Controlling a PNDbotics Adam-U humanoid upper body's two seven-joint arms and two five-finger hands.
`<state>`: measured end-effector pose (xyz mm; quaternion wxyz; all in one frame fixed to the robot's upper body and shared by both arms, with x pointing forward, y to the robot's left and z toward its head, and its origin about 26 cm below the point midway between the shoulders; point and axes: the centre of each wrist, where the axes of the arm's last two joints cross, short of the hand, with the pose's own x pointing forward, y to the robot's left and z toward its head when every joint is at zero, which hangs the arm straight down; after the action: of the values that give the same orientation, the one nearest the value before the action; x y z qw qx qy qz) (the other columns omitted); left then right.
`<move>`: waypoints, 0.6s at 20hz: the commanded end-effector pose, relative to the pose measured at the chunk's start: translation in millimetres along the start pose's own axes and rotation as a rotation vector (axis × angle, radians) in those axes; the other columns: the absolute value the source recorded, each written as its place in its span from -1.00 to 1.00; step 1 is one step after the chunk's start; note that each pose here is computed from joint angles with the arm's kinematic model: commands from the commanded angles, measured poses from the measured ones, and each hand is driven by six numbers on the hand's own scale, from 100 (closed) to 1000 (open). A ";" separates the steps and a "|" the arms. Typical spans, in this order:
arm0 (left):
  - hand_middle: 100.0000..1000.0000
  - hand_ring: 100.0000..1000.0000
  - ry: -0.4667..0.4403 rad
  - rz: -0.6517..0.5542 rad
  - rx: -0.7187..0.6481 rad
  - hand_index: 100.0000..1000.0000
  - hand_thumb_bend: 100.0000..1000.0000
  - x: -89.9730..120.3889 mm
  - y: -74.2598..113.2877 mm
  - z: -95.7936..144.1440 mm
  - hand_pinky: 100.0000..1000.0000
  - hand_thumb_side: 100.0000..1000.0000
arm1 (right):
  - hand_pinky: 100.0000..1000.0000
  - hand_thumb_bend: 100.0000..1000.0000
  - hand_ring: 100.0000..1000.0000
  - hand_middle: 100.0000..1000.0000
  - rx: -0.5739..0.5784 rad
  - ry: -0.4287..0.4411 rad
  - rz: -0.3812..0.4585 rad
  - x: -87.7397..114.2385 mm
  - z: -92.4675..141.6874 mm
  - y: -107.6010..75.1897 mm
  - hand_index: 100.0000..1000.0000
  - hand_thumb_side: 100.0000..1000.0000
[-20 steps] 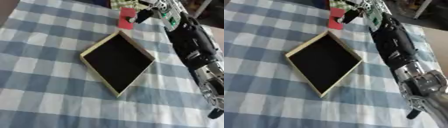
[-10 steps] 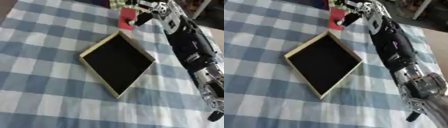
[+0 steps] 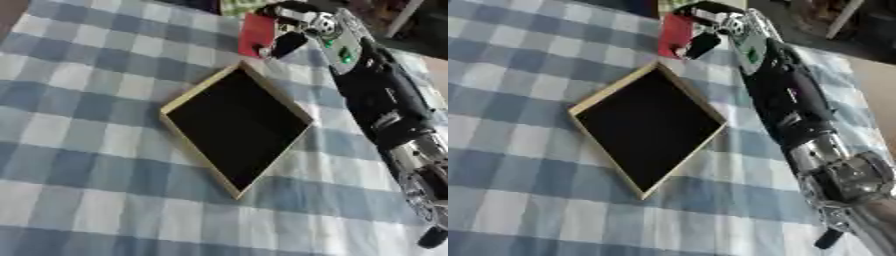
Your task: Pick up objects on the table and place them in the box.
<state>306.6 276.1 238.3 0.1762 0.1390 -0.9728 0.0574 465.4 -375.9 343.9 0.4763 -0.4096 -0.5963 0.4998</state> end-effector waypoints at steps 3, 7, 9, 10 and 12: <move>0.58 0.70 -0.025 0.001 -0.004 0.40 -0.95 4.7 -1.2 -5.3 0.58 0.62 | 0.73 -0.91 0.62 0.23 -0.034 0.009 -0.009 -7.2 9.1 -16.0 0.78 -0.54; 0.58 0.70 -0.021 0.000 -0.007 0.40 -0.95 4.5 -1.2 -4.6 0.58 0.63 | 0.71 -1.00 0.60 0.18 -0.062 -0.008 -0.020 -4.3 9.8 -19.3 0.70 -0.53; 0.58 0.70 -0.019 -0.001 -0.010 0.40 -0.95 4.4 -1.0 -4.3 0.58 0.63 | 0.70 -1.00 0.59 0.16 -0.071 -0.023 -0.017 -1.7 10.4 -21.8 0.67 -0.56; 0.58 0.70 -0.018 -0.001 -0.011 0.40 -0.95 4.3 -0.8 -4.1 0.58 0.63 | 0.71 -1.00 0.58 0.15 -0.075 -0.031 -0.013 -0.2 10.8 -23.2 0.66 -0.60; 0.58 0.70 -0.014 -0.002 -0.012 0.40 -0.94 4.1 -0.2 -3.4 0.58 0.62 | 0.69 -1.00 0.54 0.11 -0.085 -0.045 -0.002 3.0 11.9 -26.5 0.63 -0.66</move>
<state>306.7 275.8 238.7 0.1787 0.1396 -0.9724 0.0548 463.2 -371.5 349.2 0.4639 -0.3971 -0.6217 0.4905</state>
